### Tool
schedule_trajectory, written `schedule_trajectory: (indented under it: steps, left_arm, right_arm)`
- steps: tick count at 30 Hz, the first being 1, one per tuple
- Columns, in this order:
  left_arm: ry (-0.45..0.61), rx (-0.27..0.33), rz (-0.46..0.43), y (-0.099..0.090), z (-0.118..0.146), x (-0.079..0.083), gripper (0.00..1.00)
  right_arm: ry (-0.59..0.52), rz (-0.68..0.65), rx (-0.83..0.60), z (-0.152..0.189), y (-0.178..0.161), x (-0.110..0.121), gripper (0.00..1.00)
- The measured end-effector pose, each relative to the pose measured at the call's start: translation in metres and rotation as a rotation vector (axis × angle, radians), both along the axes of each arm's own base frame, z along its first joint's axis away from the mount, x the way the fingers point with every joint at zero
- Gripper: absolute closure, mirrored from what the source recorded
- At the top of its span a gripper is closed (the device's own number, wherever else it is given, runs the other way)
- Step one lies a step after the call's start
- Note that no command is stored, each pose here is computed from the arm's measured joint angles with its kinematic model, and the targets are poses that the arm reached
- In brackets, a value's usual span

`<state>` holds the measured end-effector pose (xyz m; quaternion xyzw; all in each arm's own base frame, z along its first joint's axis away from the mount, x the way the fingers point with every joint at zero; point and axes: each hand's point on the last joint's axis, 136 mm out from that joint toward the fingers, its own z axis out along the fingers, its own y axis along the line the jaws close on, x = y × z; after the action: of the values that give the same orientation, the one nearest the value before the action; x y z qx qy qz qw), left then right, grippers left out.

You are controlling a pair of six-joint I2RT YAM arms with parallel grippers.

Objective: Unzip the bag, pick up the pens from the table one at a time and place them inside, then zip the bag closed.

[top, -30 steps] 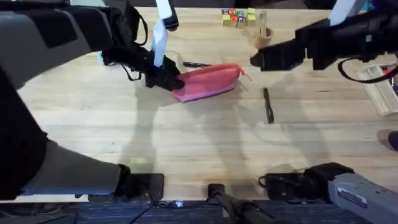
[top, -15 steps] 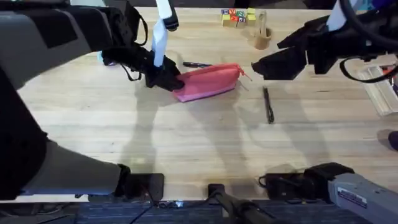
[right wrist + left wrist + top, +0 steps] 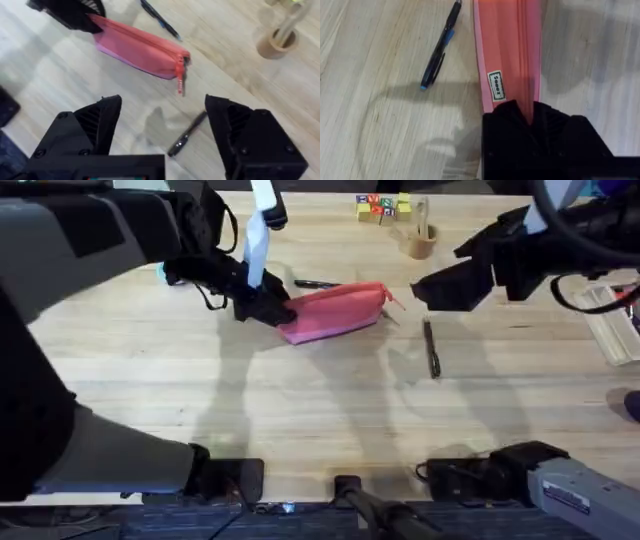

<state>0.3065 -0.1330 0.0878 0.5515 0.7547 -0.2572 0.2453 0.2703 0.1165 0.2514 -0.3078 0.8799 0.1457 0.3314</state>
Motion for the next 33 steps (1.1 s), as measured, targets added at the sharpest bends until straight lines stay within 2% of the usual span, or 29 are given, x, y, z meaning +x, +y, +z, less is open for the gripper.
schedule_trajectory:
  steps: [9,22,33]
  left_arm:
    - [0.000,0.000,0.000,0.000,0.000,0.000,0.959]
    - [0.000,0.000,0.000,0.000,0.000,0.000,0.959]
    - [0.000,0.000,0.000,0.000,0.000,0.000,0.959]
  right_arm:
    - [0.014,-0.029,-0.048,-0.009,-0.008,0.007,0.004]
    - [0.167,-0.024,-0.079,-0.054,-0.004,0.024,0.004]
    - [0.299,0.004,-0.104,-0.104,0.003,0.043,0.004]
